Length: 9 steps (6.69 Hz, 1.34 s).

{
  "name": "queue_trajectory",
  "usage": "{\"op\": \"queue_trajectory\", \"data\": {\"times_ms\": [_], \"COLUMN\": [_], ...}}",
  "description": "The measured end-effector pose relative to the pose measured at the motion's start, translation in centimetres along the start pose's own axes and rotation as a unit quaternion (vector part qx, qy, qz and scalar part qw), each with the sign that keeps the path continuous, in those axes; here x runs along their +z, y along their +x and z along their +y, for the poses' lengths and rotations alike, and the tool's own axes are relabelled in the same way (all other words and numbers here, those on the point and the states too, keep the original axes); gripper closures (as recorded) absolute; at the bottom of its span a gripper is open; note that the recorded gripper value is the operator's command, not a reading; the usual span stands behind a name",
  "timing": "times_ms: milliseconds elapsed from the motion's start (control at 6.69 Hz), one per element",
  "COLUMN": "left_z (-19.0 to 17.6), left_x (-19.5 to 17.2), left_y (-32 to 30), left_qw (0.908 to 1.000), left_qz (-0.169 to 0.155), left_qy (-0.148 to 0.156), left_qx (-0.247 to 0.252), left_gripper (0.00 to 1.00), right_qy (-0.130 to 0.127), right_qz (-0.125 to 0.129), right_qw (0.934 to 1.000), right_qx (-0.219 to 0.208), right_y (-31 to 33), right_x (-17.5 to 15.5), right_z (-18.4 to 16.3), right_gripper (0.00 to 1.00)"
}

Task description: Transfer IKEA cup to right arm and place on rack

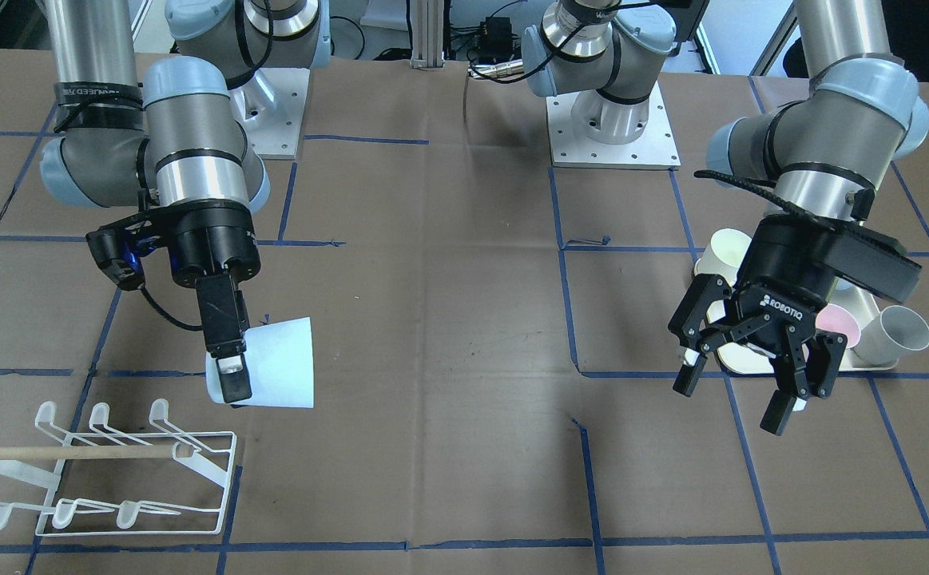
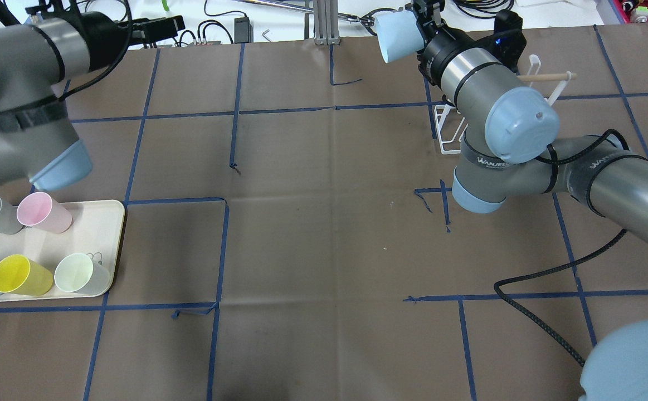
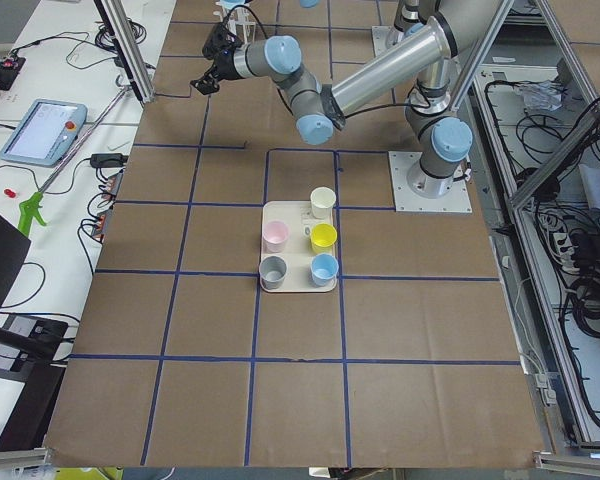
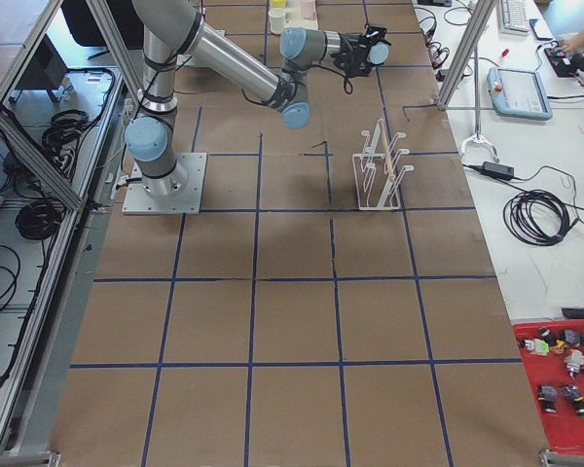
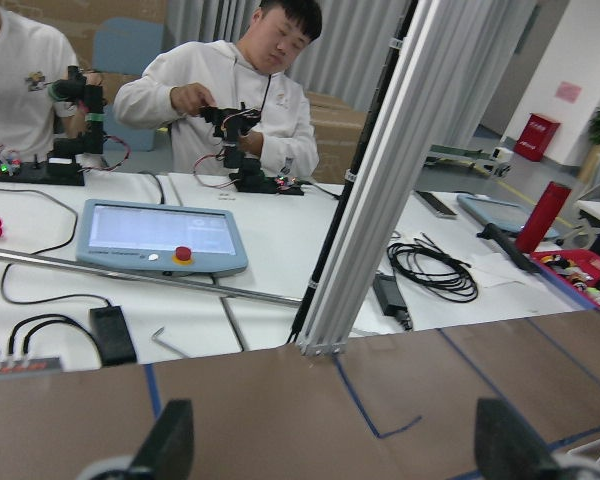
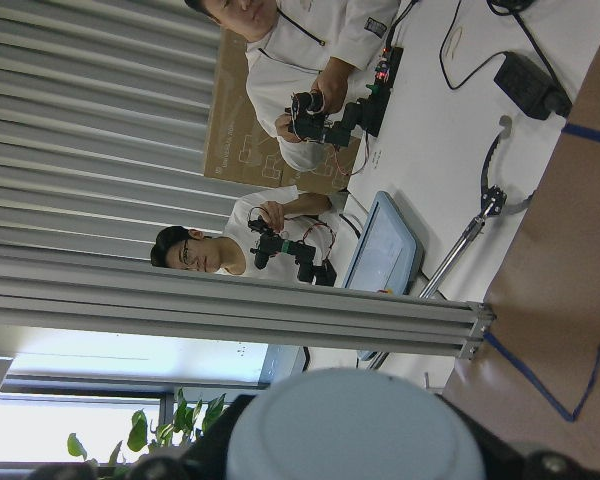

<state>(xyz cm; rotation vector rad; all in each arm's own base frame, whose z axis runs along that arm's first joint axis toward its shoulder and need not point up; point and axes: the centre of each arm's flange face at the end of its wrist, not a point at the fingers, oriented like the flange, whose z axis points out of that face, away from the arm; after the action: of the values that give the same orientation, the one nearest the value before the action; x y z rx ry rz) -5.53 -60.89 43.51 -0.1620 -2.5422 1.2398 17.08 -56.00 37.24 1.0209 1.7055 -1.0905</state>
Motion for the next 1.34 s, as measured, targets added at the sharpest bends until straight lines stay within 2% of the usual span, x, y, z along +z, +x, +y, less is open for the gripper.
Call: {"op": "queue_trajectory", "data": {"times_ms": [149,299,448,598,747,896,1046,1195,1344], "left_z": [-3.1,-4.6,-4.5,-3.3,-2.0,-1.0,-0.2,0.4,1.2], "left_x": [0.2,-0.3,-1.2,-2.9,-4.9,-6.8,-7.9,-8.8,-10.0], "left_y": [2.5,4.3,5.7,6.8,7.4,7.7,7.6,7.0,5.5], "left_qw": [0.9961,0.9826,0.9619,0.9364,0.9118,0.8959,0.8886,0.8845,0.8811], "left_qz": [-0.045,-0.079,-0.100,-0.111,-0.126,-0.142,-0.150,-0.156,-0.161], "left_qy": [-0.076,-0.164,-0.246,-0.320,-0.378,-0.410,-0.423,-0.429,-0.433], "left_qx": [-0.011,-0.036,-0.066,-0.089,-0.098,-0.095,-0.095,-0.097,-0.100], "left_gripper": [0.01,0.01,0.01,0.01,0.01,0.01,0.01,0.01,0.01], "right_qy": [0.037,0.068,0.084,0.092,0.093,0.090,0.087,0.085,0.088], "right_qz": [0.009,0.024,0.041,0.056,0.069,0.082,0.092,0.100,0.104], "right_qw": [0.9968,0.9872,0.9729,0.9536,0.9282,0.8977,0.8671,0.8431,0.8246], "right_qx": [-0.071,-0.142,-0.211,-0.281,-0.354,-0.423,-0.482,-0.521,-0.549], "right_y": [0.2,0.5,1.2,1.9,2.6,3.2,3.6,4.1,5.0], "right_x": [1.2,2.4,3.5,4.5,5.3,5.9,6.2,6.4,6.7], "right_z": [-1.8,-3.2,-4.3,-5.5,-6.5,-7.1,-7.7,-8.3,-8.9], "right_gripper": [0.89,0.91,0.91,0.91,0.92,0.93,0.94,0.94,0.94]}}
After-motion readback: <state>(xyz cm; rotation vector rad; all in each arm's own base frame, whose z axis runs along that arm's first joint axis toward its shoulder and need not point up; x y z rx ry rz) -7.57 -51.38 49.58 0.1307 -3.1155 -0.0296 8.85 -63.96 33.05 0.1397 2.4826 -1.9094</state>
